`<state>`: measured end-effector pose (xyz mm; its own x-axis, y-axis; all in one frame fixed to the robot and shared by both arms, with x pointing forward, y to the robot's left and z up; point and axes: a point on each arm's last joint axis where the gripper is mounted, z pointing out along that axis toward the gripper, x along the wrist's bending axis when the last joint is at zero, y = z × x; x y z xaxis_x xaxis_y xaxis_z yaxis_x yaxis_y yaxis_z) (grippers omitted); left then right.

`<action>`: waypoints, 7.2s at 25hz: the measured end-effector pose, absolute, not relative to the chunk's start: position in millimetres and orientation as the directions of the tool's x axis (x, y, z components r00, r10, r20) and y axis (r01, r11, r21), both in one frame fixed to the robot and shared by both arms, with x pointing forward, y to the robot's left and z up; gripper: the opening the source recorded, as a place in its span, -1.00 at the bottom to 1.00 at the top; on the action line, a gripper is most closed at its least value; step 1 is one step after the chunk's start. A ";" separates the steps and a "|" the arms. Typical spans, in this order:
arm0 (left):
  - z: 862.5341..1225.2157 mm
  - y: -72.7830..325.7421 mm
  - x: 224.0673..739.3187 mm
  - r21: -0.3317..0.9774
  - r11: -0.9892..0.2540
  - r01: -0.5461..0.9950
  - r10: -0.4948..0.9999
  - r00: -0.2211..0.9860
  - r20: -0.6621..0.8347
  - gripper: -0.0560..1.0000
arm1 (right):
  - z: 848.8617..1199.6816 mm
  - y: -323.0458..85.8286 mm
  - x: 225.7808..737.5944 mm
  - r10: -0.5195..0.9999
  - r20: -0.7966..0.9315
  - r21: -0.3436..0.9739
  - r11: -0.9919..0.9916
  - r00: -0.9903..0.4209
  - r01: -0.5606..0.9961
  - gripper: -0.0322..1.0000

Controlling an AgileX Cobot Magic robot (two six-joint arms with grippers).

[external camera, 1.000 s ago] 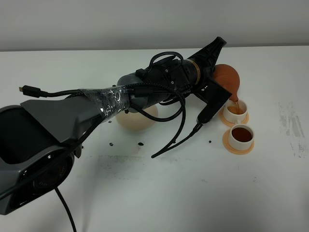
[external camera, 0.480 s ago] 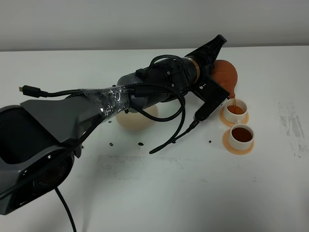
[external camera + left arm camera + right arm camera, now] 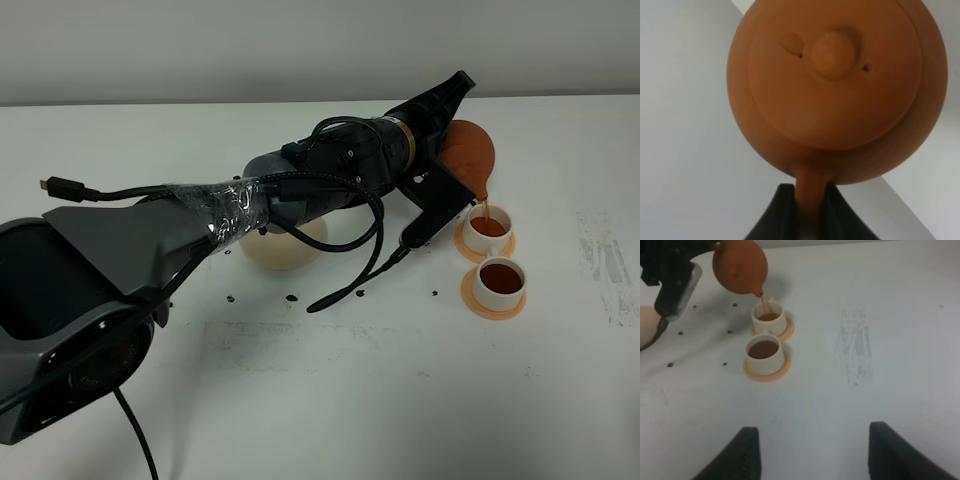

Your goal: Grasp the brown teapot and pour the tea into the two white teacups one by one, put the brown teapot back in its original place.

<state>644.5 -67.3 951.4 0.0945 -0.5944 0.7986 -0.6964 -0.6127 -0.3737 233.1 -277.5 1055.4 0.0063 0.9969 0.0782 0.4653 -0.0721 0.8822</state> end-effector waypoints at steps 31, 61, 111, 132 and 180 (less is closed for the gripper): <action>955.0 -74.3 640.8 -0.464 -0.528 -0.712 -0.634 -0.033 0.773 -0.73 | 1055.4 -277.5 233.1 0.997 0.078 0.882 -0.072 0.006 0.465 -0.04; 954.9 -74.1 640.9 -0.434 -0.553 -0.711 -0.615 -0.004 0.789 -0.73 | 1055.4 -277.5 233.1 0.997 0.078 0.882 -0.072 0.006 0.465 -0.04; 929.8 -4.9 643.2 0.414 -0.880 0.235 0.352 0.907 0.234 -0.73 | 1055.4 -277.5 233.1 0.997 0.078 0.882 -0.072 0.006 0.465 -0.04; 988.3 29.7 634.1 0.450 -0.841 0.300 0.451 0.849 0.276 -0.73 | 1055.4 -277.5 233.1 0.997 0.078 0.882 -0.072 0.006 0.465 -0.04; 934.0 121.0 623.5 0.372 -0.713 0.595 0.674 0.728 0.128 -0.73 | 1055.4 -277.5 233.1 0.997 0.078 0.882 -0.072 0.006 0.465 -0.04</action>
